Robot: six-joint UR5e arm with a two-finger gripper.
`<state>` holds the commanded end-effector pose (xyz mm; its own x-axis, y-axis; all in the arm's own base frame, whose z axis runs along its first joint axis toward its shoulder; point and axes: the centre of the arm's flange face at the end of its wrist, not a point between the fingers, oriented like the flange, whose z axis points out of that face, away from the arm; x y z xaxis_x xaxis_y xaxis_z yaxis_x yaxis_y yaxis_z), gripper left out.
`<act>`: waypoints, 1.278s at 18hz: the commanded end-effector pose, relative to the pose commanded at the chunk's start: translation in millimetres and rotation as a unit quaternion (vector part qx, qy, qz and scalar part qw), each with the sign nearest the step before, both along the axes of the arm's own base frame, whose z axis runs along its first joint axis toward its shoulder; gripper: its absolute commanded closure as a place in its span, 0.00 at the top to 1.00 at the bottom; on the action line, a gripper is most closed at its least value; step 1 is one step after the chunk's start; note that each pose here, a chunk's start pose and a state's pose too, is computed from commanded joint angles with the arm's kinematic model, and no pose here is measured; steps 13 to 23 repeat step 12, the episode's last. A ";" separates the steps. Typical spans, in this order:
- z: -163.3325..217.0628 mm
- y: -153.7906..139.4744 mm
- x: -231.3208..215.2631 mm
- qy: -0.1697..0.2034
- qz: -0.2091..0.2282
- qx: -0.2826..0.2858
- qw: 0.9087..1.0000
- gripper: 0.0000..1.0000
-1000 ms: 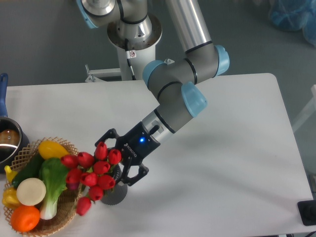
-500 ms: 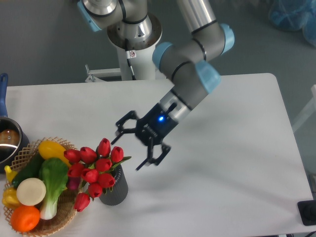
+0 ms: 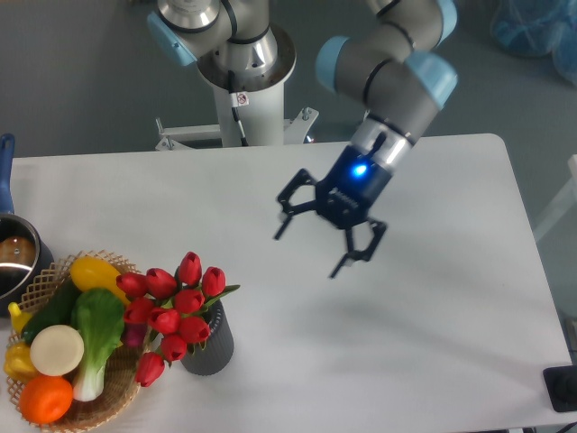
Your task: Insert the flowers into the vase
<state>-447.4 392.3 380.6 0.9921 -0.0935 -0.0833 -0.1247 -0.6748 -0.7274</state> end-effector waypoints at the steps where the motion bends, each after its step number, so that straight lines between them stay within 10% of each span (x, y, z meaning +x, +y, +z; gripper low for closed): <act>1: -2.7 -4.0 -2.7 0.033 -0.002 -0.037 0.999 1.00; 12: -35.2 1.4 57.9 0.147 -0.013 -0.288 0.946 1.00; 23: -35.2 1.4 57.9 0.147 -0.013 -0.288 0.946 1.00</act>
